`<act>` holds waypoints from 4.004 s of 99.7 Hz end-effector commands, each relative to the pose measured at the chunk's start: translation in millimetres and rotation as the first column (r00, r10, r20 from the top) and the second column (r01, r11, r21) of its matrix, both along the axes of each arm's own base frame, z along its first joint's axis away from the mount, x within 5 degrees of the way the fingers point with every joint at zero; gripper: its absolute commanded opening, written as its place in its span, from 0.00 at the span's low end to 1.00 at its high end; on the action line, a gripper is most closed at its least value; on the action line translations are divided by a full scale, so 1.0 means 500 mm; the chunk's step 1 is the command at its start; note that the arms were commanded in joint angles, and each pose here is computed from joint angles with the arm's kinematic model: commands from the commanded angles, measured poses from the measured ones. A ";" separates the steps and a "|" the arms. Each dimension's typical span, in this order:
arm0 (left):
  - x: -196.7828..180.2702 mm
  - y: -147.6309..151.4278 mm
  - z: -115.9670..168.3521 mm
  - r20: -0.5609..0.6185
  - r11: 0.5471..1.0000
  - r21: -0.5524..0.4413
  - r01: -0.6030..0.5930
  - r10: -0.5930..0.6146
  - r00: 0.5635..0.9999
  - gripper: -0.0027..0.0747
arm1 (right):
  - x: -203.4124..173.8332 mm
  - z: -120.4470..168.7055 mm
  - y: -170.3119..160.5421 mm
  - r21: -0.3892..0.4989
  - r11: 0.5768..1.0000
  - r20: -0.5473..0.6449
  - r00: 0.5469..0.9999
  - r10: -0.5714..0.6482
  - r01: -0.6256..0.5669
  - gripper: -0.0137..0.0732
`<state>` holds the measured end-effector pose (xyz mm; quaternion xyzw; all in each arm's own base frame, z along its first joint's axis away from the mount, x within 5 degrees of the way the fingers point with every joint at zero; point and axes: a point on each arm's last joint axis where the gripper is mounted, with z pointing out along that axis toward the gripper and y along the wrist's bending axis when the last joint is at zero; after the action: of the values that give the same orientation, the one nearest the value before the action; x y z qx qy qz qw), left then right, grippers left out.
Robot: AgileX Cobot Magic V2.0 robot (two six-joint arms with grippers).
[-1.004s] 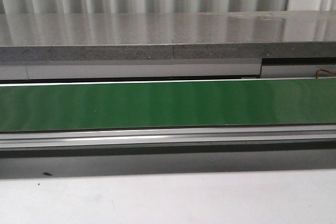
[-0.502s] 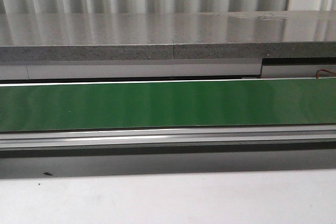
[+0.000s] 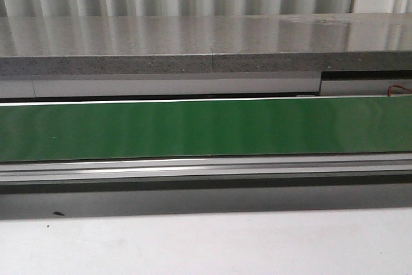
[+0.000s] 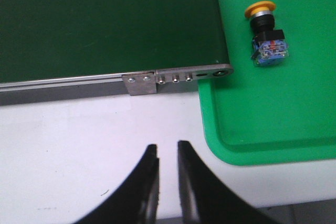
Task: Move button from right to left
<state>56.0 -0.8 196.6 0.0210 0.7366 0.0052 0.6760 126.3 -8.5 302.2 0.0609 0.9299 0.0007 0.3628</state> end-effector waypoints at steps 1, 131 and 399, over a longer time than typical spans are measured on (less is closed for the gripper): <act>-0.001 -0.002 -0.008 0.074 1.000 -0.012 0.011 -0.010 0.997 0.01 | 0.022 0.031 -0.003 -0.004 1.000 0.029 1.000 -0.001 0.001 0.53; -0.001 -0.002 -0.008 0.074 1.000 -0.012 0.011 -0.010 0.997 0.01 | 0.344 -0.070 -0.291 -0.019 0.966 -0.441 0.865 -0.240 0.258 0.84; -0.001 -0.002 -0.008 0.074 1.000 -0.012 0.011 -0.010 0.997 0.01 | 0.467 -0.012 -0.002 0.105 0.993 -0.386 0.919 0.087 -0.050 0.87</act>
<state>56.0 -0.8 196.6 0.0210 0.7366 0.0052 0.6760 364.4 -10.6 261.1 0.0430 0.9932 0.0387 0.1007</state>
